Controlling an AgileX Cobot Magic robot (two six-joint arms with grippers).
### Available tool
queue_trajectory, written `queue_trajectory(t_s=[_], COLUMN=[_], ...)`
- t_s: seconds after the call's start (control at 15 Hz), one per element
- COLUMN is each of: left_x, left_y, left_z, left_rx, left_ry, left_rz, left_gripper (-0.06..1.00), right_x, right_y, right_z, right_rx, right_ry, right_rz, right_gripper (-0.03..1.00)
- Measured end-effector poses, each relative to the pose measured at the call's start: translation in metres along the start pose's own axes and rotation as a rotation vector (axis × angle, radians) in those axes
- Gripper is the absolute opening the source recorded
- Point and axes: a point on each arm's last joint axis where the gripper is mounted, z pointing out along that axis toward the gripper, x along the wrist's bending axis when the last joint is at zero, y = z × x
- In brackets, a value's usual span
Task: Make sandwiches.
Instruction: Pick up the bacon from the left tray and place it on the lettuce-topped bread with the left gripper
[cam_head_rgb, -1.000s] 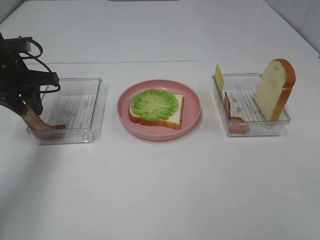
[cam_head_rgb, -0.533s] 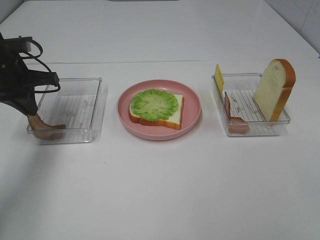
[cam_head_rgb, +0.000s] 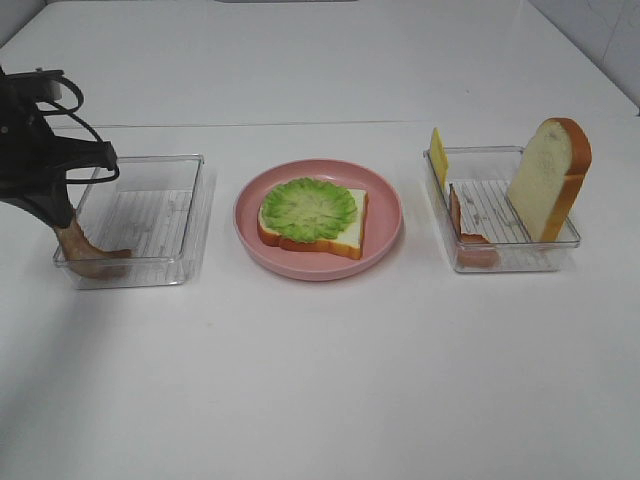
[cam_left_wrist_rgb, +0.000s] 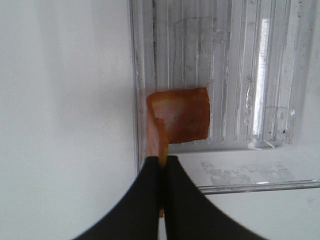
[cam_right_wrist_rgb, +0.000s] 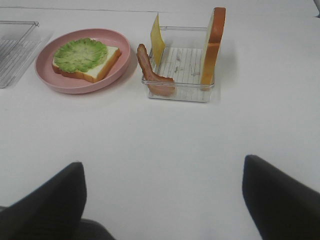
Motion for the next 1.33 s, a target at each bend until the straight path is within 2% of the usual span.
queue_trajectory(t_s=[0.6, 0.73, 1.0, 1.2, 1.27, 1.33], left_x=[-0.005, -0.013, -0.024, -0.036, -0.046, -0.051], left_y=[0.008, 0.019, 0.032, 0.042, 0.048, 0.051], left_z=[-0.020, -0.034, -0.056, -0.076, -0.090, -0.096], left_rx=[-0.056, -0.099, -0.152, -0.201, -0.244, -0.264], left_ry=[-0.023, -0.087, -0.167, -0.267, -0.366, -0.416], left_rz=[0.029, 0.036, 0.043, 0.055, 0.048, 0.041], left_gripper=[0.00, 0.00, 0.00, 0.00, 0.00, 0.00], right_x=[0.000, 0.000, 0.000, 0.000, 0.000, 0.000], right_y=[0.000, 0.000, 0.000, 0.000, 0.000, 0.000], right_z=[0.000, 0.000, 0.000, 0.000, 0.000, 0.000], right_rx=[0.000, 0.000, 0.000, 0.000, 0.000, 0.000], right_ry=[0.000, 0.000, 0.000, 0.000, 0.000, 0.000], right_rz=[0.000, 0.000, 0.000, 0.000, 0.000, 0.000], right_gripper=[0.80, 0.80, 0.80, 0.80, 0.80, 0.80])
